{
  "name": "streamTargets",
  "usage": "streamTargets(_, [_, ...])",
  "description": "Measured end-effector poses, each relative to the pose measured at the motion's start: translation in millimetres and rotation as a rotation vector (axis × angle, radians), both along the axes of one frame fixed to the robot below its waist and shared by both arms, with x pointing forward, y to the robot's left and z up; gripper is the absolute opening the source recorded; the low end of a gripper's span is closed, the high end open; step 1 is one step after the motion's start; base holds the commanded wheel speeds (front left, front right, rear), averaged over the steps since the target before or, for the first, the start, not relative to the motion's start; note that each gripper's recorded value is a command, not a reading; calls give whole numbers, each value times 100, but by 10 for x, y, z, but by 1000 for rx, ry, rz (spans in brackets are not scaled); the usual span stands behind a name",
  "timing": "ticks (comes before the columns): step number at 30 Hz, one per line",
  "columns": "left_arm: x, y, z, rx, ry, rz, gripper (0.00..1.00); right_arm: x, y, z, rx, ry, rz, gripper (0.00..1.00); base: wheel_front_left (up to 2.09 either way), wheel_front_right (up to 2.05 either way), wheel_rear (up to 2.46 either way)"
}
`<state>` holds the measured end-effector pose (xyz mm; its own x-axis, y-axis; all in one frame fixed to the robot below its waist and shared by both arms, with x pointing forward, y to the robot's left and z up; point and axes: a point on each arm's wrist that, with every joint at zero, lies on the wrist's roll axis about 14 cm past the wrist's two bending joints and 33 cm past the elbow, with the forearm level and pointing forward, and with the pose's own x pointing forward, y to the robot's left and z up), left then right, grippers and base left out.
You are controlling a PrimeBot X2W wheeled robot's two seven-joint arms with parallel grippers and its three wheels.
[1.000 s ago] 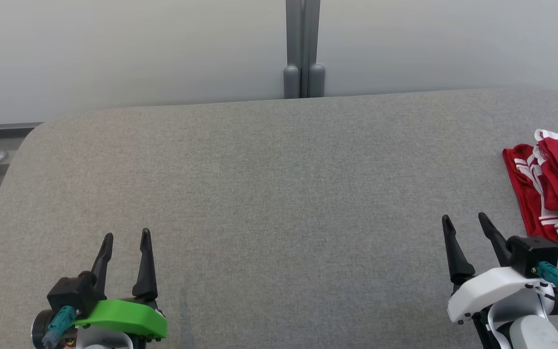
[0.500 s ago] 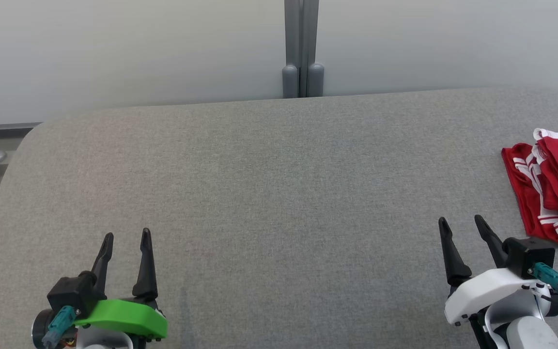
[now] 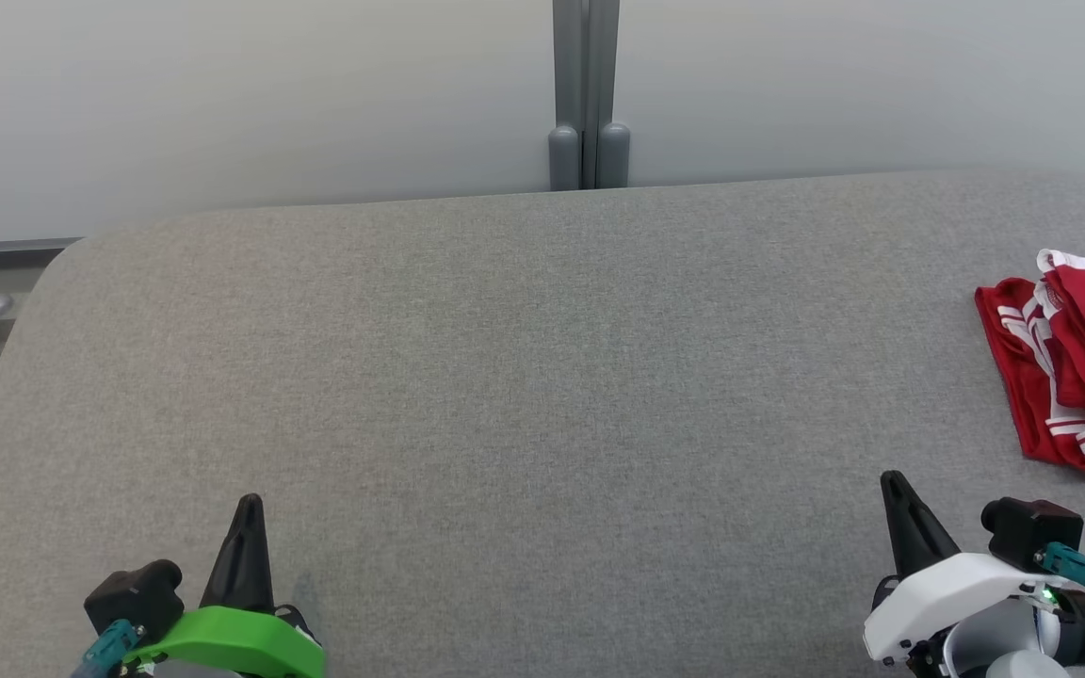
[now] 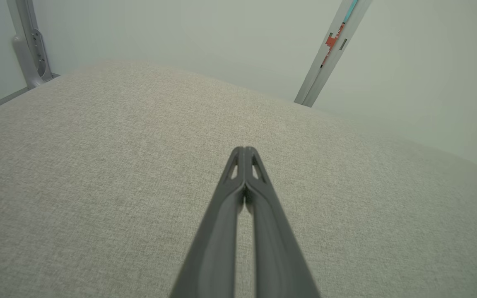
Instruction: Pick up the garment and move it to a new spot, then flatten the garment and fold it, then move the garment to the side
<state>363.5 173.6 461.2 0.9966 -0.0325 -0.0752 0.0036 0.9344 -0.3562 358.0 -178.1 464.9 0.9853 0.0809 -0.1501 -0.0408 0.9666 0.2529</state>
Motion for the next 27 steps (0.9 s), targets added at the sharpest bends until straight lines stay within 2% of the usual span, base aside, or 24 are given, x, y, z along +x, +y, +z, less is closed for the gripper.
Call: streamTargets(27, [47, 144, 42, -402, 33, 95, 0, 94, -91, 103, 435, -3, -99, 0, 0, 0, 0])
